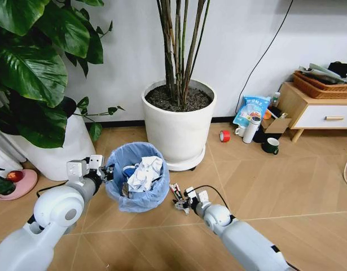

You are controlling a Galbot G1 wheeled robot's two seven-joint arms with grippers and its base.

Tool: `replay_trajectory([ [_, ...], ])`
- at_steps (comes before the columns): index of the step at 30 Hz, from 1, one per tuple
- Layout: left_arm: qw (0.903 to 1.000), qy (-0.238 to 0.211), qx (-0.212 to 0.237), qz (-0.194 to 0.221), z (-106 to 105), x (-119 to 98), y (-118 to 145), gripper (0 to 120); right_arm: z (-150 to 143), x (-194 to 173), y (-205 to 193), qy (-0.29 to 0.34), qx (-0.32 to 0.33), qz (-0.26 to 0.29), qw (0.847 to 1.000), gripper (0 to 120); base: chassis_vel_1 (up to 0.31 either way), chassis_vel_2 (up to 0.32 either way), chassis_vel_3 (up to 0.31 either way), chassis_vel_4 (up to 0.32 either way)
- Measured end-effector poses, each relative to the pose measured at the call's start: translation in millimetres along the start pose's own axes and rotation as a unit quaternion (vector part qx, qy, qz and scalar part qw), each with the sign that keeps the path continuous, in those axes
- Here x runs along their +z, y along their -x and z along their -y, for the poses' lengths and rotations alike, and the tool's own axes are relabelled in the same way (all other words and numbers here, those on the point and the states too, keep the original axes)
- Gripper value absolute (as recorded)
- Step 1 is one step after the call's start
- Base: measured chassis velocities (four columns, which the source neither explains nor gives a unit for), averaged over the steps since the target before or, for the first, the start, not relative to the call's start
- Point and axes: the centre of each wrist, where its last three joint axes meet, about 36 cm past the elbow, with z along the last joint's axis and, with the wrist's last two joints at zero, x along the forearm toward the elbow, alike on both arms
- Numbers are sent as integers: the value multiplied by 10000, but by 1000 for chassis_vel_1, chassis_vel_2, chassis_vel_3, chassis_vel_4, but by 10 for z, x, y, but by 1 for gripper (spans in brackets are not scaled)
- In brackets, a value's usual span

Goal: Pick up the trash bin and place the garbage on the floor into it.

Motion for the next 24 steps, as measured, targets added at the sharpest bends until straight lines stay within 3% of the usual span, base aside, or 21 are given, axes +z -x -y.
replay_trajectory([
  [15, 10000, -35, 25, 24, 26, 9, 1, 0, 119, 200, 186, 160, 105, -243, 9995, 97, 0, 0, 0, 0],
  [24, 10000, -25, 24, 38, 27, 2, -5, 0, 169, 255, 253, 191, 162, -253, 9994, 70, 0, 0, 0, 0],
])
